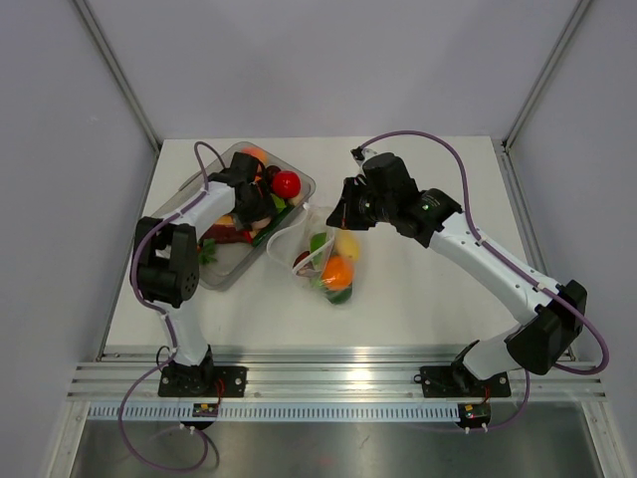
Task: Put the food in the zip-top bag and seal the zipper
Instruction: Pick up the fake fruit from the bin, then place the fake fruit in the zipper food storage bag.
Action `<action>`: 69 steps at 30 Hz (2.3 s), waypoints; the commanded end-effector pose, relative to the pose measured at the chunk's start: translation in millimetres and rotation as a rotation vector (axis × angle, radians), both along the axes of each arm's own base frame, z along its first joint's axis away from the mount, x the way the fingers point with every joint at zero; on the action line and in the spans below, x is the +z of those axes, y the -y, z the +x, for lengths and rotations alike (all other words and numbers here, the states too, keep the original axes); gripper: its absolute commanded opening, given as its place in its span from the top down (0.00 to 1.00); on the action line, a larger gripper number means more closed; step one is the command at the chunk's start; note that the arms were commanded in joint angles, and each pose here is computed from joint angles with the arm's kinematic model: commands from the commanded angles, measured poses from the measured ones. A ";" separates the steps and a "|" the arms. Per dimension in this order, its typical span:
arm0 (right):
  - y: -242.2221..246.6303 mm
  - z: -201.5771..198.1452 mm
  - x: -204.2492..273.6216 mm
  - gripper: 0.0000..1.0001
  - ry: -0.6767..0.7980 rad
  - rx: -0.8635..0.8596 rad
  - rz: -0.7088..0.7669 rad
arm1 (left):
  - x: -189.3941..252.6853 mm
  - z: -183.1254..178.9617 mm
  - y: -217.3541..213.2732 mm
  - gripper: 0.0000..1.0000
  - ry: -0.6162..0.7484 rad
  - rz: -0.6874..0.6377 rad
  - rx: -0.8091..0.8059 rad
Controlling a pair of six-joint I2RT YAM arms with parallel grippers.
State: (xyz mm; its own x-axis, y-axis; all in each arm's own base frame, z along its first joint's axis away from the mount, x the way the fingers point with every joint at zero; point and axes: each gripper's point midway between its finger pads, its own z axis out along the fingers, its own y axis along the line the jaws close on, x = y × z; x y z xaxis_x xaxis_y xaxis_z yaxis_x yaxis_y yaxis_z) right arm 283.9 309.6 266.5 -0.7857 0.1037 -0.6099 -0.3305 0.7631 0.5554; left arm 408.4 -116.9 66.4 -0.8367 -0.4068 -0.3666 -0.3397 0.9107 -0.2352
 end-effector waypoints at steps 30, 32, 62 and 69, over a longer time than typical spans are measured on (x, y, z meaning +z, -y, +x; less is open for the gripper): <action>-7.7 0.0 18.5 1.00 0.040 0.021 0.040 | 119.4 -0.1 -5.7 0.59 0.373 0.025 -0.008; -8.4 0.8 16.6 1.00 0.037 0.021 0.038 | 136.1 -8.6 0.8 0.60 0.396 -0.007 -0.057; -13.7 2.7 19.3 1.00 0.044 0.028 0.054 | 190.4 -138.8 141.5 0.10 0.453 -0.268 -0.547; -11.8 1.8 19.2 1.00 0.048 0.025 0.051 | 204.5 -138.7 134.7 0.04 0.480 -0.235 -0.544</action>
